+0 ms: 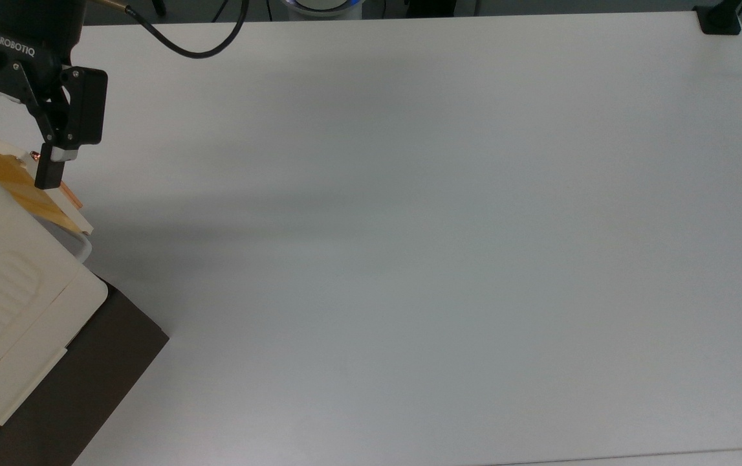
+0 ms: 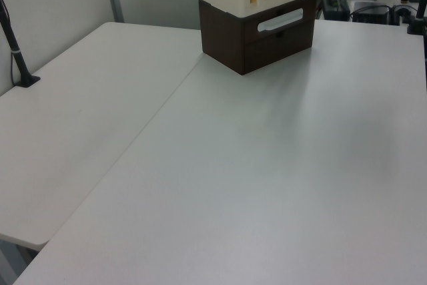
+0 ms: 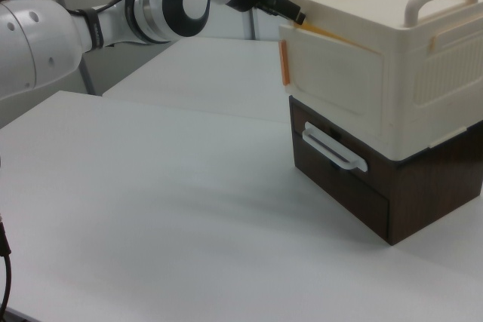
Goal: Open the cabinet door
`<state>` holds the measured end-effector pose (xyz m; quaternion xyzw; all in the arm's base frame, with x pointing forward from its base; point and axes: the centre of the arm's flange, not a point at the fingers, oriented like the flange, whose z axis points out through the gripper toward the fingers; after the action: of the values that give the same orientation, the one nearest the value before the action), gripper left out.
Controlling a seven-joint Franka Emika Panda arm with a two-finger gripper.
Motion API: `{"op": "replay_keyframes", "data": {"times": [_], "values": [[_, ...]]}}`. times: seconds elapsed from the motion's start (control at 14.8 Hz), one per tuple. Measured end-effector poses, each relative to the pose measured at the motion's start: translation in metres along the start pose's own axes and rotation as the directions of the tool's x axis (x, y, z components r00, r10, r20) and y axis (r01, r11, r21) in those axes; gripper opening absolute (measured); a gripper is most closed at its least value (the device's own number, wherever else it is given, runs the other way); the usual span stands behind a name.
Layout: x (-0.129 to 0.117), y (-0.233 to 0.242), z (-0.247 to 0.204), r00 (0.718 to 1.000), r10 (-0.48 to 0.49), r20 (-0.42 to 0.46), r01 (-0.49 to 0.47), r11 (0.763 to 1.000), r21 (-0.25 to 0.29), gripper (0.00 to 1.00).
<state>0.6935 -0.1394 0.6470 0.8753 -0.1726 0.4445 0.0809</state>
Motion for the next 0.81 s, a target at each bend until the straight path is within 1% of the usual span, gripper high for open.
{"op": "replay_keyframes", "data": {"times": [0.27, 0.4, 0.54, 0.81], "values": [[-0.003, 0.003, 0.003, 0.999, -0.032, 0.017, 0.032, 0.999, -0.008, 1.00], [-0.010, 0.008, 0.008, 0.993, -0.073, 0.089, 0.076, 0.997, -0.030, 1.00], [-0.014, 0.010, 0.004, 0.982, -0.099, 0.163, 0.107, 0.993, -0.044, 1.00], [-0.016, 0.005, -0.017, 0.960, -0.096, 0.263, 0.114, 0.992, -0.052, 1.00]]}}
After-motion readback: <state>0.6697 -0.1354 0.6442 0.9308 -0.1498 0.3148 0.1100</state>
